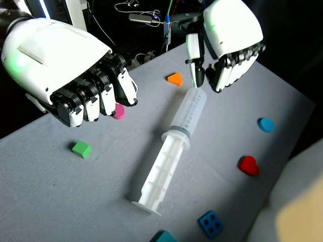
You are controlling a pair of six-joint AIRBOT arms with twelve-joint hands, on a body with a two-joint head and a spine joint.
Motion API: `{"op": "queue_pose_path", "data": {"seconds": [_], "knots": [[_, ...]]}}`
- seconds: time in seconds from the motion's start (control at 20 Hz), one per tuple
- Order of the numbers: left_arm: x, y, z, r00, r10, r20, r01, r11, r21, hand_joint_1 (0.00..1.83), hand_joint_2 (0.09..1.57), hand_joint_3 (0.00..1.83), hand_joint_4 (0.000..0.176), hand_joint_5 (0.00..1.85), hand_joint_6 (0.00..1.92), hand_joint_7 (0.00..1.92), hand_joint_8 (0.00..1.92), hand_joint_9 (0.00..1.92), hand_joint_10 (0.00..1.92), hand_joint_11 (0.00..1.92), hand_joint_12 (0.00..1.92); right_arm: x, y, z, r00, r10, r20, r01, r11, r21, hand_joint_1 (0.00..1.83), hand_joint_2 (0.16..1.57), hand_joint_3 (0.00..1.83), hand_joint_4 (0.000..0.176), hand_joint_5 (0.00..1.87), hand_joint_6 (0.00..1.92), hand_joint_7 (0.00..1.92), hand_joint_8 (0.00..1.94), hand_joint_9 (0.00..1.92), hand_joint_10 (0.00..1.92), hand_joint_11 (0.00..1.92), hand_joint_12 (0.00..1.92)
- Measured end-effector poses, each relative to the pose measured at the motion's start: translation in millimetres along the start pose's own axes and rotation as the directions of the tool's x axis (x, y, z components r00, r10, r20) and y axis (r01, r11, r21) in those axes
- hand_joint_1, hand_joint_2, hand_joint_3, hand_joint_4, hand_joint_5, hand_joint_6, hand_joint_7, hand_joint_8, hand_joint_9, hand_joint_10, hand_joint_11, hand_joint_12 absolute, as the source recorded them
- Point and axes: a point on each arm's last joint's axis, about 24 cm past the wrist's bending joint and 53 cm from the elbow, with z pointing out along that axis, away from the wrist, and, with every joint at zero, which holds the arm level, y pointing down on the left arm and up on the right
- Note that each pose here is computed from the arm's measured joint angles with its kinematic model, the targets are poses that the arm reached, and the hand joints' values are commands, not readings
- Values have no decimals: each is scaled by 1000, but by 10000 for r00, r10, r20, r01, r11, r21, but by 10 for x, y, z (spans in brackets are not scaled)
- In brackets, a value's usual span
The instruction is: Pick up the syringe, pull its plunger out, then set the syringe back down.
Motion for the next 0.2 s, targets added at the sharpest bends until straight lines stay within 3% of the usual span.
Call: {"op": "queue_pose_path", "data": {"seconds": [0.05, 0.1, 0.15, 0.2], "knots": [[-3, -30, -27, 10000, -55, 8, 55, 10000, 22, 837, 1251, 0, 167, 945, 1921, 974, 1921, 995, 1921, 1140, 1921, -9, -7, 3, 9993, -385, -3, 385, 9992, 51, 804, 1364, 0, 0, 666, 1894, 1006, 1941, 1296, 1921, 1464, 1921], [10, -50, -38, 10000, -50, -18, 50, 10000, 65, 915, 1211, 0, 0, 968, 1819, 945, 1921, 999, 1921, 1127, 1921, -2, -17, 2, 9978, -655, -42, 656, 9978, 81, 950, 1353, 3, 0, 595, 1662, 860, 1941, 1184, 1921, 1408, 1921], [27, -70, -47, 9999, -130, -90, 131, 9999, 107, 941, 1172, 0, 0, 710, 411, 837, 1345, 796, 1673, 747, 1899, 13, -24, 3, 9983, -551, -214, 552, 9984, 72, 1019, 1316, 0, 0, 631, 1516, 724, 1664, 959, 1921, 1178, 1921], [25, -77, -54, 9998, -178, -97, 179, 9998, 104, 941, 1172, 0, 0, 710, 411, 837, 1345, 796, 1673, 747, 1899, 20, -18, 1, 9979, -563, -313, 563, 9984, -16, 1019, 1316, 0, 0, 631, 1516, 724, 1664, 959, 1921, 1178, 1921]]}}
